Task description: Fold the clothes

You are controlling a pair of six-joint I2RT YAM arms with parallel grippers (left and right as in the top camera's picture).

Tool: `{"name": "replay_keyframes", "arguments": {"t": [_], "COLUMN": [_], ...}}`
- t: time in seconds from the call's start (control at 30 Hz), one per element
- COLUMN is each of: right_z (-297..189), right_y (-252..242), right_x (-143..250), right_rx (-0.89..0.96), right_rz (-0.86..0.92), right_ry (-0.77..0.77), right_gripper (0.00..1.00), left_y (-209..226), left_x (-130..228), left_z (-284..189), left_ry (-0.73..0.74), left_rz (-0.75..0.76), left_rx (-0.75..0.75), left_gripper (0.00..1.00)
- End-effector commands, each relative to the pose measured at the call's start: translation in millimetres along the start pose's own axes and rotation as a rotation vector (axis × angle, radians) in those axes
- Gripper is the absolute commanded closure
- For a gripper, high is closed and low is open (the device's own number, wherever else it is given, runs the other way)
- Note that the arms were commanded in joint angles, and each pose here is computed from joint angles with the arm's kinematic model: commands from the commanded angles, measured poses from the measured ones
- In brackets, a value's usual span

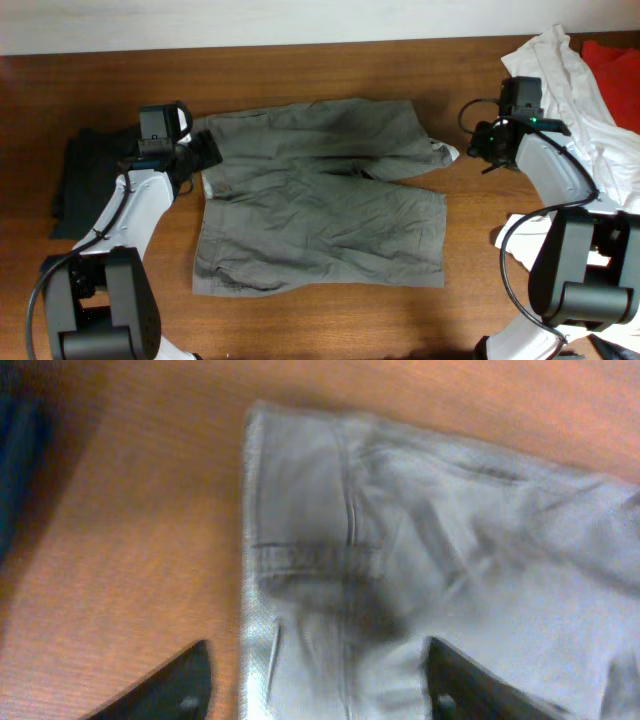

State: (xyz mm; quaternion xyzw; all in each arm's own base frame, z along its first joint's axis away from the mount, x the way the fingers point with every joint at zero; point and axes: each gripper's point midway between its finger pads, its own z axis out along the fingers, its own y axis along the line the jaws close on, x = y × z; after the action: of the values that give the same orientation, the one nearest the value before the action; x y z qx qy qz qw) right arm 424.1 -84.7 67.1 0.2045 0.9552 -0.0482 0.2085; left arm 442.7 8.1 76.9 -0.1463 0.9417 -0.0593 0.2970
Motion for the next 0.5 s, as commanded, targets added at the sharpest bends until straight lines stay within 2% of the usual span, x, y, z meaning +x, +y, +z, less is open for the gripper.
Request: {"name": "replay_keyframes", "arguments": {"t": [0.0,0.07,0.3,0.4,0.47], "right_z": [-4,-4,-23,-39,-47], "right_y": [-5,3,31,48,49], "right_x": [6,21,85,108,121], "right_rx": [0.029,-0.021,-0.234,-0.372,-0.398], "right_rz": [0.010,-0.010,-0.065,-0.127,-0.144], "right_ry": [0.019,0.086,0.369,0.468,0.527], "right_gripper": [0.33,0.33,0.28,0.28,0.27], "left_y": [13,20,39,42,40], "left_x": [14,37,112,125,133], "left_z": [0,-4,-31,-40,-44], "left_ry": [0.058,0.154,0.476,0.541,0.579], "left_rz": [0.003,0.001,-0.008,-0.011,-0.018], "left_rx": [-0.069,-0.097,-0.182,-0.197,-0.186], "left_gripper": [0.23,0.18,0.18,0.17,0.17]}}
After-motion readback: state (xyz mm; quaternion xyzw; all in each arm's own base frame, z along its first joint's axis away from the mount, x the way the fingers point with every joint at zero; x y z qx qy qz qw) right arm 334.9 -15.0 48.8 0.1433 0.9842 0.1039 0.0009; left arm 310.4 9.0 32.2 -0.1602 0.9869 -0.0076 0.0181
